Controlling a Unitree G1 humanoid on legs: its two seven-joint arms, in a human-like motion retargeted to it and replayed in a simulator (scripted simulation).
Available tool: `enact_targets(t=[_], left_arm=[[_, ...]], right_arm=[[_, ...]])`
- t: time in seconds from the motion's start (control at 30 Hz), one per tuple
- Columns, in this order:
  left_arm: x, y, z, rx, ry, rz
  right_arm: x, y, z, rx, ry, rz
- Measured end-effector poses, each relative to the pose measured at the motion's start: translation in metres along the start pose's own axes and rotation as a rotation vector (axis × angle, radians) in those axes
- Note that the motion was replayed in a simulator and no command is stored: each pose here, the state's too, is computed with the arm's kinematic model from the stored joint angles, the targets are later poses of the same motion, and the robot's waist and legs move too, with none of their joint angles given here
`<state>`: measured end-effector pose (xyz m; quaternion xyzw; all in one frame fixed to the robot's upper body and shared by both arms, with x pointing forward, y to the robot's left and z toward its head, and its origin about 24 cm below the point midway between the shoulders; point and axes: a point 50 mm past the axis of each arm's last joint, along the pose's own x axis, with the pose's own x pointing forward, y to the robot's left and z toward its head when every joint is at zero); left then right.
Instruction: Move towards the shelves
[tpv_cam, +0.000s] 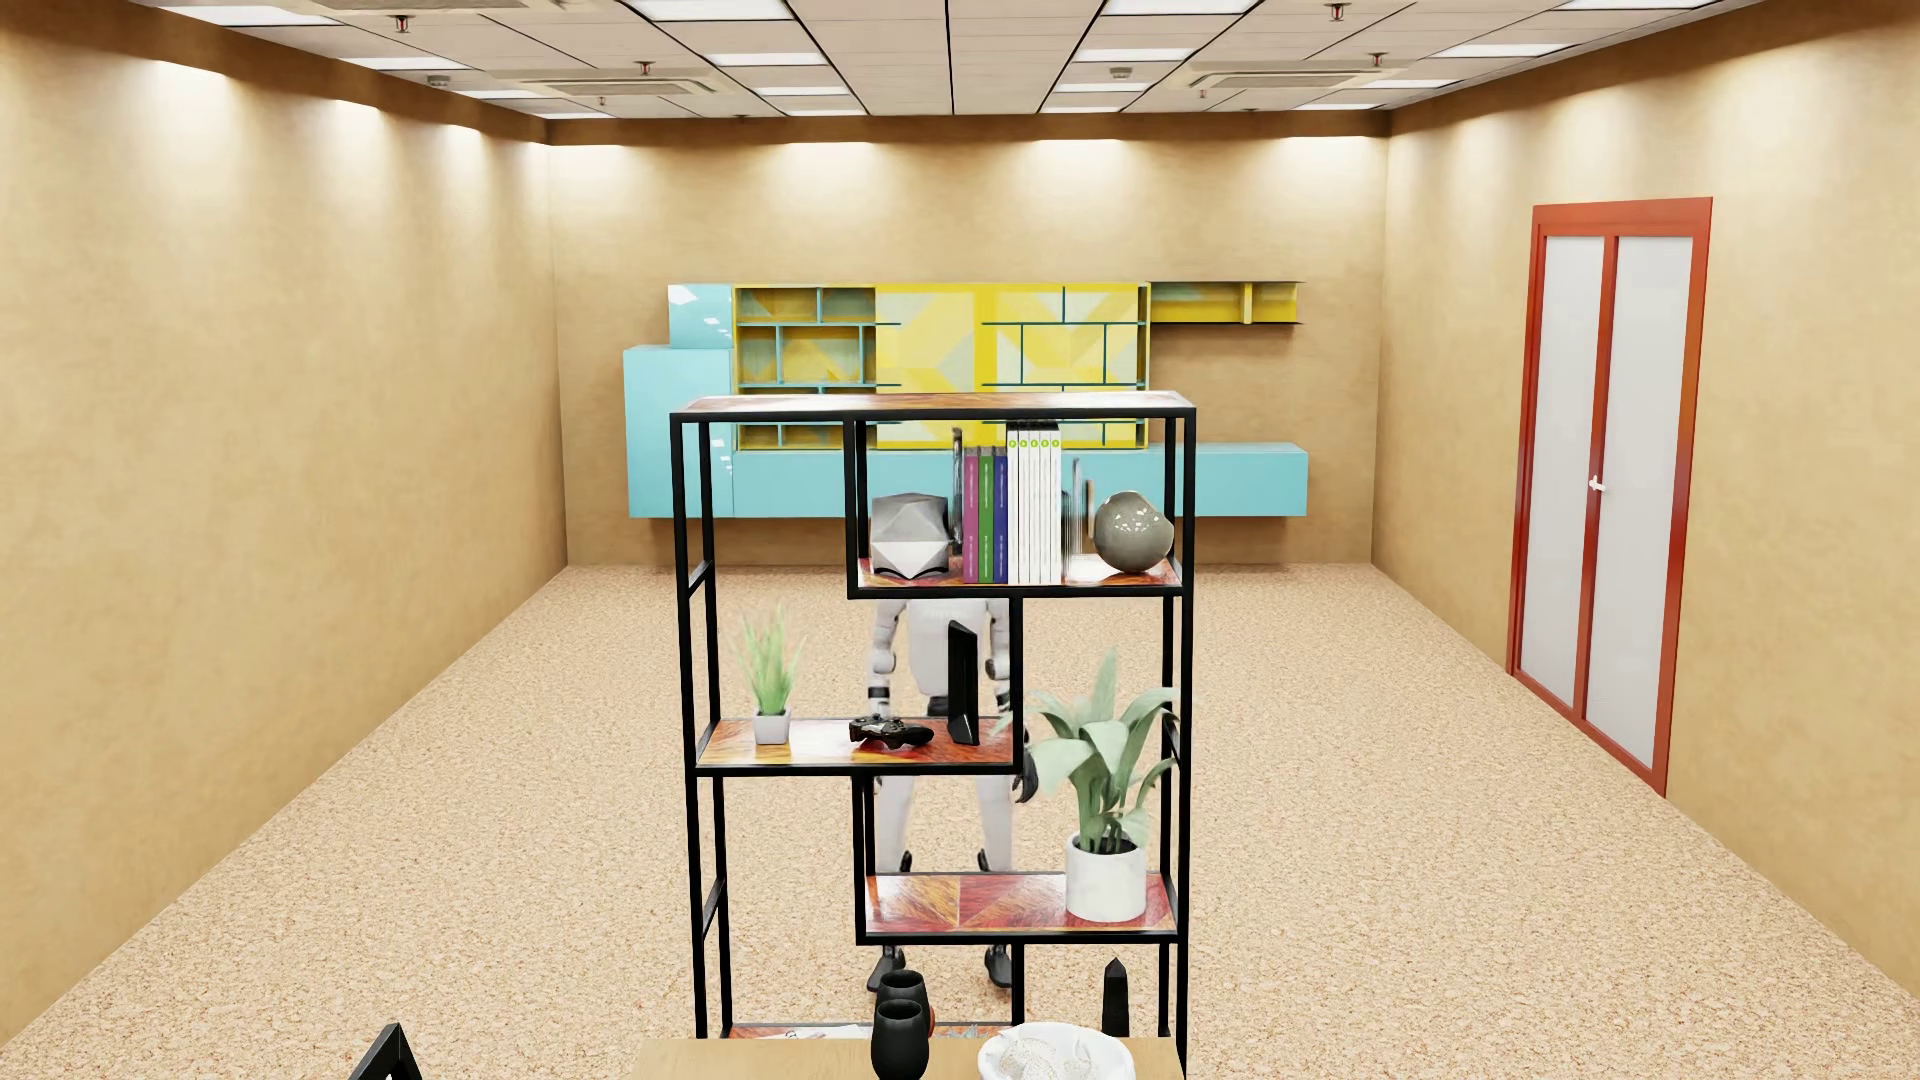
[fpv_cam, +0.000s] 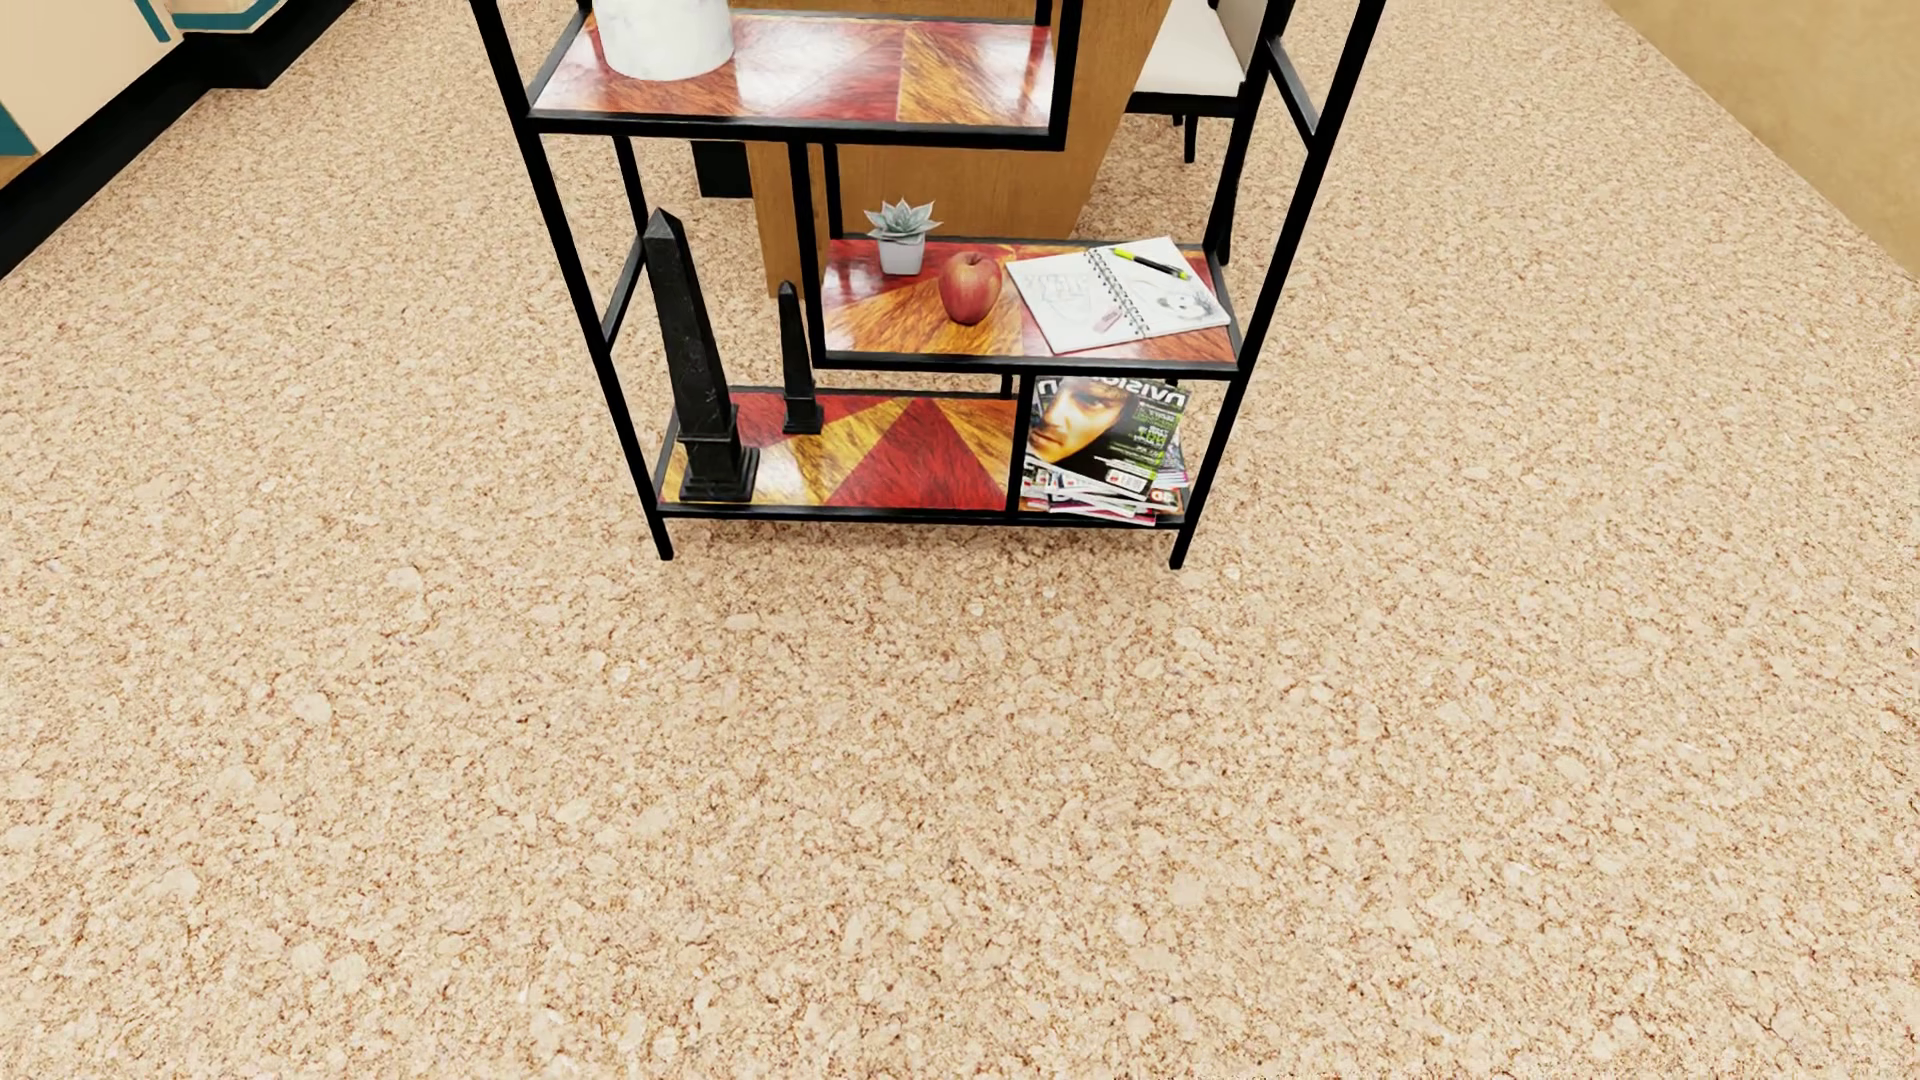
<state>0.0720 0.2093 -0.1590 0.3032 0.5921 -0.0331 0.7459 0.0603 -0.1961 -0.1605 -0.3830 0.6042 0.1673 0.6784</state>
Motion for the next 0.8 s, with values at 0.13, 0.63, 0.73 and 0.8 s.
enact_targets(t=[0.13,0.63,0.73,0.8], left_arm=[[-0.004,-0.017,-0.025,0.069,0.097,-0.111],[-0.011,0.032,0.049,0.026,-0.306,0.145],[-0.009,0.029,0.037,0.019,-0.257,0.136],[-0.007,0.024,0.021,0.027,-0.193,0.128]], right_arm=[[-0.009,-0.052,0.056,0.057,-0.226,-0.223],[0.001,-0.013,0.022,-0.007,-0.065,-0.054],[0.003,-0.002,0.003,-0.036,0.002,0.035],[0.004,-0.003,-0.004,0.0,0.03,0.034]])
